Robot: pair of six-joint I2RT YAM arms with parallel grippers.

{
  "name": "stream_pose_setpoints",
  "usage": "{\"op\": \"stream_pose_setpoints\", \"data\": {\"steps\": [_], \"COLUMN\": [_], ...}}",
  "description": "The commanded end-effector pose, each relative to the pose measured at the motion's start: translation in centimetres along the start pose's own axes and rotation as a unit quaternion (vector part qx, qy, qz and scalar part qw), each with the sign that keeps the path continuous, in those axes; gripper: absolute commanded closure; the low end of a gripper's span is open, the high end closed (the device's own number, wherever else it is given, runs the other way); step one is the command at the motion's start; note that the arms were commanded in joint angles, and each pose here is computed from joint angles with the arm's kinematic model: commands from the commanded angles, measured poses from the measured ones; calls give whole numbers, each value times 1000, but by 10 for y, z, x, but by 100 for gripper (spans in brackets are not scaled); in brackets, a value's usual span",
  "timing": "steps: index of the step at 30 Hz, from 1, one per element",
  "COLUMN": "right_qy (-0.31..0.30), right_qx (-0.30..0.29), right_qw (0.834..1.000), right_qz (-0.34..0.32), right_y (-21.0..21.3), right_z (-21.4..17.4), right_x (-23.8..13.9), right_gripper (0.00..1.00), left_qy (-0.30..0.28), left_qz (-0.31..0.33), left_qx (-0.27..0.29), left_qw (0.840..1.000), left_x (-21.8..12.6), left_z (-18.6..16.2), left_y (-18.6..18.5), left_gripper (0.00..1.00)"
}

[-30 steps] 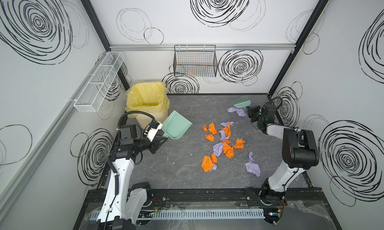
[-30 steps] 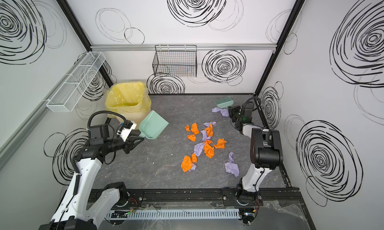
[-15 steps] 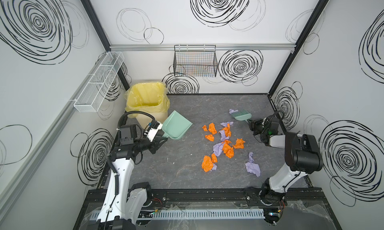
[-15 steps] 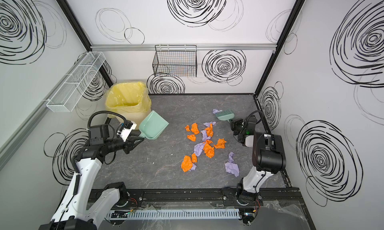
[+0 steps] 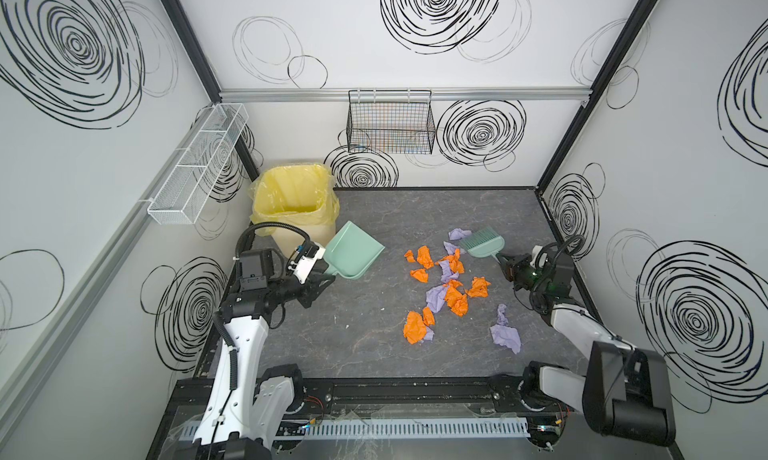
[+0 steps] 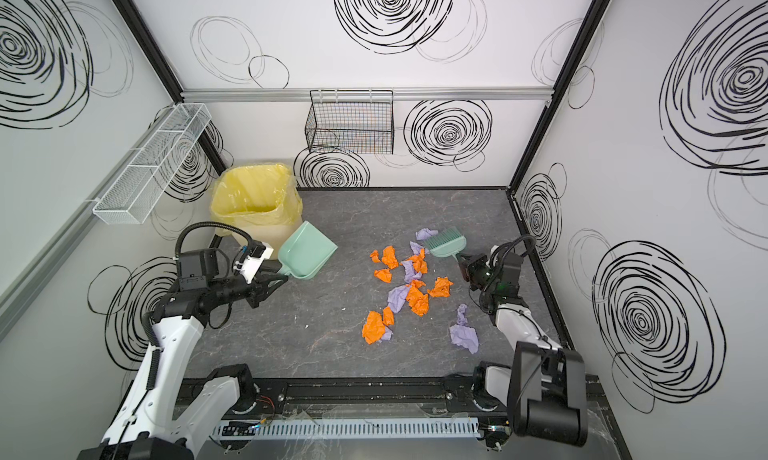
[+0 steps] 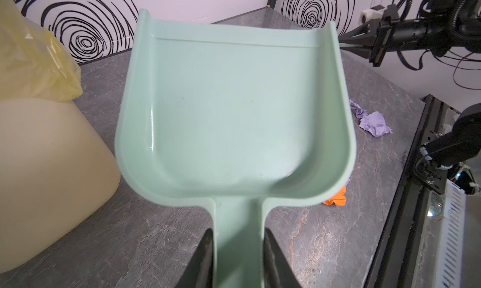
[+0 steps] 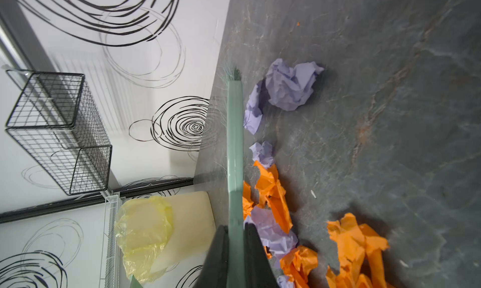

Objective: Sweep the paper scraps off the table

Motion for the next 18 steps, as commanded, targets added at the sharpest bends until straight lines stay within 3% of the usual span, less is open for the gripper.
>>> {"op": "stream_pose_setpoints", "data": {"steps": [1,4,8,10,14,18], "right_qy": [-25,-88,-136,-142,-178,-222], "right_qx": [-72,-167,-269,-285,-285,-256], "right_qw": [997,981,931,914,897,866], "right_qz": [-7,-44,-206,-251,-288,-367], "right_y": [30,57,59,51,44,31], "right_z": [5,17,35,33,26,25], "right_x": [-25,-58,-104,-122,-154,-197], "right_gripper": [100,100,100,100,100,100], "left_qy": [-12,-13,-14,-14,-11,-8], "left_qz": [-8,-7,-9,-10,-18,-18], "left_qx": [13,15,15,15,14,15], "left_qw": [1000,1000,1000,1000,1000,1000], "left_x": [-1,-1,-1,0,3,5], "left_z": [4,4,3,4,4,3], "left_y": [-4,-4,-5,-4,-5,-6], "left_gripper": [100,100,100,100,100,100]}}
Point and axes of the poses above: each gripper's point midway between its finger pads, its own x axis out along the fingers, its own y axis along the line the jaws close on, z = x × y, the point moved 2 cm from there along -x, back along the fingers, and after that the axes turned 3 degrees about x, right-handed, at the moved point
